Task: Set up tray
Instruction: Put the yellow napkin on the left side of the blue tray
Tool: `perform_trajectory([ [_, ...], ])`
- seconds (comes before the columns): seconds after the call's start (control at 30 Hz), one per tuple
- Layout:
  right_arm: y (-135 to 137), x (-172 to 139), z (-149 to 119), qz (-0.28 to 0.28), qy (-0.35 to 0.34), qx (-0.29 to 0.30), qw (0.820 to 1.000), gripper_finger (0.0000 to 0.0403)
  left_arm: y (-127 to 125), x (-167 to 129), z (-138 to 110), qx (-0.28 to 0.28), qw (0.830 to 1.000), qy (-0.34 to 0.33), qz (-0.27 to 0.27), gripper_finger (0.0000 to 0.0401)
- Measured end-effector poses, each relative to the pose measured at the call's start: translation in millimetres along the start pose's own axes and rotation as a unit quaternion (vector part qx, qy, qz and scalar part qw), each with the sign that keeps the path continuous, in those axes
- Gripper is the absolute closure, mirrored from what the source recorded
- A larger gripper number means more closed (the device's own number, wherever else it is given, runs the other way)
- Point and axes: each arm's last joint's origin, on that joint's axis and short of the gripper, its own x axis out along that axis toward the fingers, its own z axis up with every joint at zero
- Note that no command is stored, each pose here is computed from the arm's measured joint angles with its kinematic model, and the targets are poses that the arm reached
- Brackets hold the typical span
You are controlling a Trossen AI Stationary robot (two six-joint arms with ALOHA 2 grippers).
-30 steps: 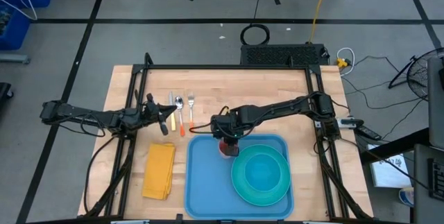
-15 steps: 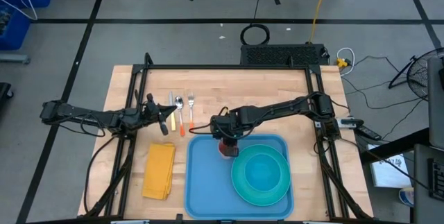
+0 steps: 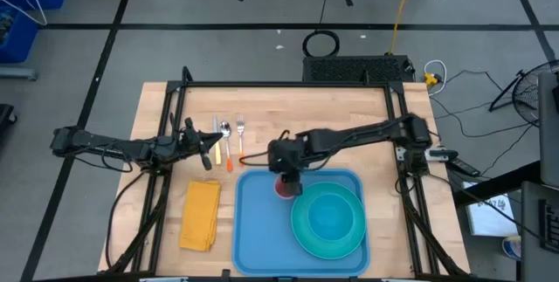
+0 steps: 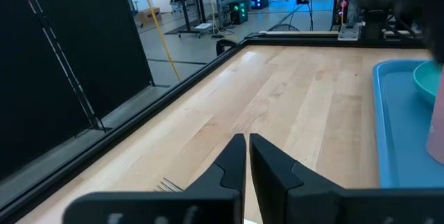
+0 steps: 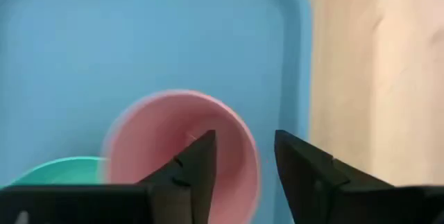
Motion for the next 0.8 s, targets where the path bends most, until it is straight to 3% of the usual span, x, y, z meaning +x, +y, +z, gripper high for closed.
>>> perform_trajectory([
  [0.17,5,-72,2,-0.01,-0.11,-0.095,0.989,0.0258,0,0,0,0.0,1.0,0.0,-0.001,0.0387],
  [0.27,10,-106,-9,-0.013,-0.217,-0.141,0.966,0.0297,0,0,0,0.0,1.0,0.0,0.0,0.0394],
  [0.33,13,-120,-28,0.014,-0.26,-0.162,0.952,0.034,0,0,0,0.0,1.0,0.0,0.0,0.0398],
  [0.4,13,-129,-51,0.038,-0.289,-0.156,0.944,0.0383,0,0,0,0.0,1.0,0.0,-0.001,0.0398],
  [0.47,16,-134,-72,0.036,-0.332,-0.147,0.931,0.0392,0,0,0,0.0,1.0,0.0,0.0,0.0396],
  [0.7,-2,-129,-156,-0.09,-0.431,-0.107,0.892,0.04,0,0,0,0.0,1.0,0.0,0.001,0.0375],
  [0.8,-13,-126,-183,-0.104,-0.463,-0.073,0.877,0.04,0,0,0,-0.014,1.0,0.0,0.004,0.0375],
])
